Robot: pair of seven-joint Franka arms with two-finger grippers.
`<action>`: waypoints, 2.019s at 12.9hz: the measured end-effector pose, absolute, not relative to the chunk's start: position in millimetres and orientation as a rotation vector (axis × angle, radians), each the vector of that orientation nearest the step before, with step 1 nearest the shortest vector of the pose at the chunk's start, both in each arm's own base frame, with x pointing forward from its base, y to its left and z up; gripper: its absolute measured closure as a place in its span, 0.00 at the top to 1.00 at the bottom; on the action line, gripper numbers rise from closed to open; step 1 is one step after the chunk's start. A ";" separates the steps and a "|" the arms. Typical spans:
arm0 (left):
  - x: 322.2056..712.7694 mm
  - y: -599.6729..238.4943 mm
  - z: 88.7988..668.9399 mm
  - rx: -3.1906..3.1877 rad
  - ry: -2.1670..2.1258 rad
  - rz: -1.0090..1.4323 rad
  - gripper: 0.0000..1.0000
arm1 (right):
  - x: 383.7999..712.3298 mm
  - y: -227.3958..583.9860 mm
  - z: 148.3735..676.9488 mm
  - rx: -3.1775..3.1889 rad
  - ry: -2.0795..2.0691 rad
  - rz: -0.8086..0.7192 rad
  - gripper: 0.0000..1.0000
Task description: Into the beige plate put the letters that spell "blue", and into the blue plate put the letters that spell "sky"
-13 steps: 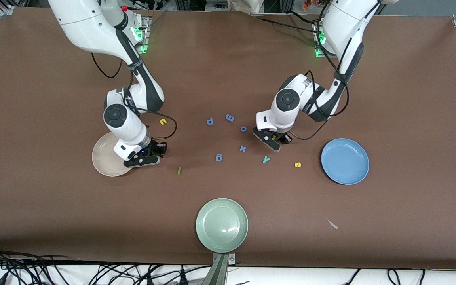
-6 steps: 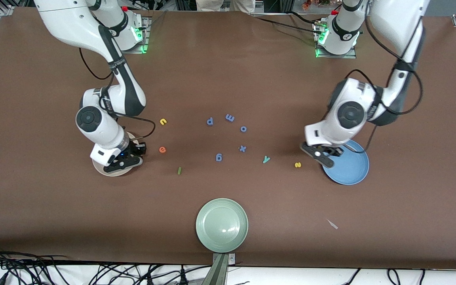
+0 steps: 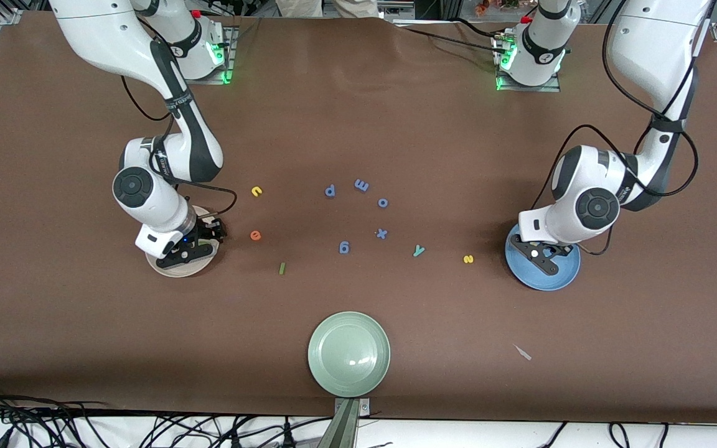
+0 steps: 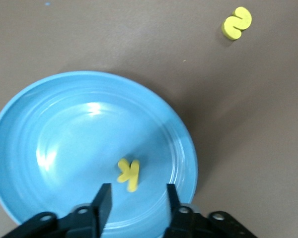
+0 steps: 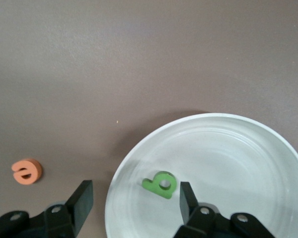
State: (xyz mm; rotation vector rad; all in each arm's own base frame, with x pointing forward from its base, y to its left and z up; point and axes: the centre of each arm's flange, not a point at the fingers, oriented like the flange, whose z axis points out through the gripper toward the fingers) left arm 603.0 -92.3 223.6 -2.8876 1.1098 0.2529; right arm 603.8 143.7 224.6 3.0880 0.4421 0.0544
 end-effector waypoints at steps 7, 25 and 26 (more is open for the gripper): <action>627.0 -171.5 261.8 -2.840 1.229 0.071 1.00 | 570.5 250.8 207.8 3.165 0.181 0.038 0.79; 624.8 -234.1 172.7 -3.056 0.457 0.173 0.72 | 571.2 240.5 187.7 3.147 0.215 0.094 0.30; 625.5 -234.6 173.3 -3.060 0.455 0.165 0.71 | 575.3 235.4 196.2 3.132 0.251 0.064 0.30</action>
